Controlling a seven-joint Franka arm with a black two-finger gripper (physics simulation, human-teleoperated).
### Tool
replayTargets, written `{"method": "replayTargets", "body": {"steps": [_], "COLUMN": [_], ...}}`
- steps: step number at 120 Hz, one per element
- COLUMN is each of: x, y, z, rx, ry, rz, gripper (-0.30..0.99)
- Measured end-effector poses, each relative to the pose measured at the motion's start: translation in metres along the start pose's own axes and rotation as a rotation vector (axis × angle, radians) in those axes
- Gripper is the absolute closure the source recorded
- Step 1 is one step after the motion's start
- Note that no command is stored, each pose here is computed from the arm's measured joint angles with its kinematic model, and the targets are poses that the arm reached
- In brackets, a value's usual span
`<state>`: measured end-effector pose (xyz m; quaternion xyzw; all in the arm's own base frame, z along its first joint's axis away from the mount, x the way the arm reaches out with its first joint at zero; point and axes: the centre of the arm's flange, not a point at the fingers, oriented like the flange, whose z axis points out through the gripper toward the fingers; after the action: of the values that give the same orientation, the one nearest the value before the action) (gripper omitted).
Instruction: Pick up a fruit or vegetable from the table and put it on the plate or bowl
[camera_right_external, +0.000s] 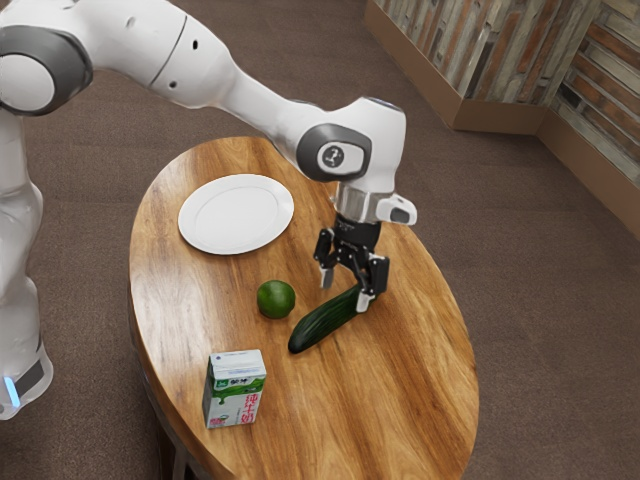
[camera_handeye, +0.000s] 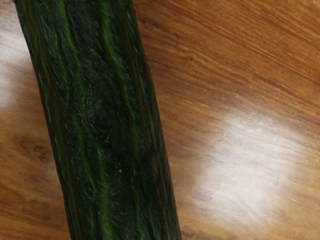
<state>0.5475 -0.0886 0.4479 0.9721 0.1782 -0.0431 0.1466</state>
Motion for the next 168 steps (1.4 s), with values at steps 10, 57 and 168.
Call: {"method": "replayTargets", "body": {"steps": [10, 57, 168], "x": [0.003, 0.025, -0.016], "y": [0.0, -0.02, 0.003], "z": [0.004, 0.037, -0.072], "rx": [-0.003, -0.002, -0.04], "ry": [0.006, -0.027, 0.178], "rz": [0.027, 0.062, 0.157], "gripper": [0.0, -0.03, 0.46]}}
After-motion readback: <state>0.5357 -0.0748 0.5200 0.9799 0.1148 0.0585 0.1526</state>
